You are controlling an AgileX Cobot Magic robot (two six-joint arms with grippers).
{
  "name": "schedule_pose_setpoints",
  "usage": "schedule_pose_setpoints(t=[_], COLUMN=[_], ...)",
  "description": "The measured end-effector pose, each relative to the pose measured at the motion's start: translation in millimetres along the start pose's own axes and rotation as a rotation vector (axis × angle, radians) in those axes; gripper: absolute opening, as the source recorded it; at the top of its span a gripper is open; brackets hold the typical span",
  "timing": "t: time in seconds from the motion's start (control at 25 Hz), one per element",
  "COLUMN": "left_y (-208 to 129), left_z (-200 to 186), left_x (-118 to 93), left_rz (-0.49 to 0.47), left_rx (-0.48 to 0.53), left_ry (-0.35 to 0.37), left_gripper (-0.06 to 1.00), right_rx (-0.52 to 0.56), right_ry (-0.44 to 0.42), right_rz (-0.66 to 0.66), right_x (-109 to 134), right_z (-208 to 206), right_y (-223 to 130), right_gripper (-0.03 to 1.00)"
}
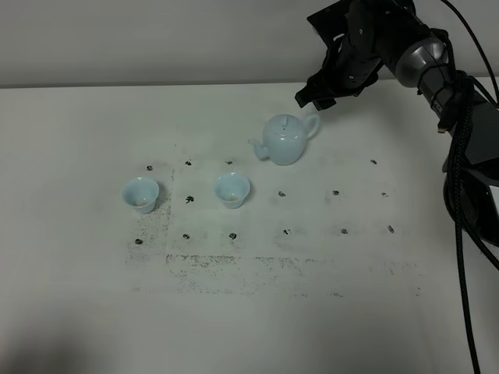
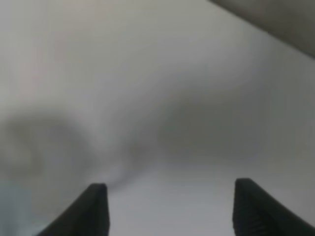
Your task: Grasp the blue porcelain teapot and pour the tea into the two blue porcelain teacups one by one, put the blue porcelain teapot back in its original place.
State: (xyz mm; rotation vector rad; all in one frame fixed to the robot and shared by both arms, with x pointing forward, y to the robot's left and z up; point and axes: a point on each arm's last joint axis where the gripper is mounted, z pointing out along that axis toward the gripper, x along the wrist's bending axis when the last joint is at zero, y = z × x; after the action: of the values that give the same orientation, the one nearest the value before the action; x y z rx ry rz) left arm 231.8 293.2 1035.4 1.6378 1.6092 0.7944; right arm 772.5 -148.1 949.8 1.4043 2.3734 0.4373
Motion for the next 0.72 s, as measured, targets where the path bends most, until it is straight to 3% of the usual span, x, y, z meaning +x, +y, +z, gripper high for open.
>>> schedule_pose_setpoints(t=[0.72], left_y=[0.0], left_z=[0.0], left_x=[0.0], left_rz=[-0.001], left_rx=[0.000], left_ry=[0.000], left_gripper=[0.66], right_rx=[0.105], right_ry=[0.006], right_rz=[-0.024], right_x=[1.9], right_z=[-0.7], right_y=[-9.2], right_gripper=[0.52])
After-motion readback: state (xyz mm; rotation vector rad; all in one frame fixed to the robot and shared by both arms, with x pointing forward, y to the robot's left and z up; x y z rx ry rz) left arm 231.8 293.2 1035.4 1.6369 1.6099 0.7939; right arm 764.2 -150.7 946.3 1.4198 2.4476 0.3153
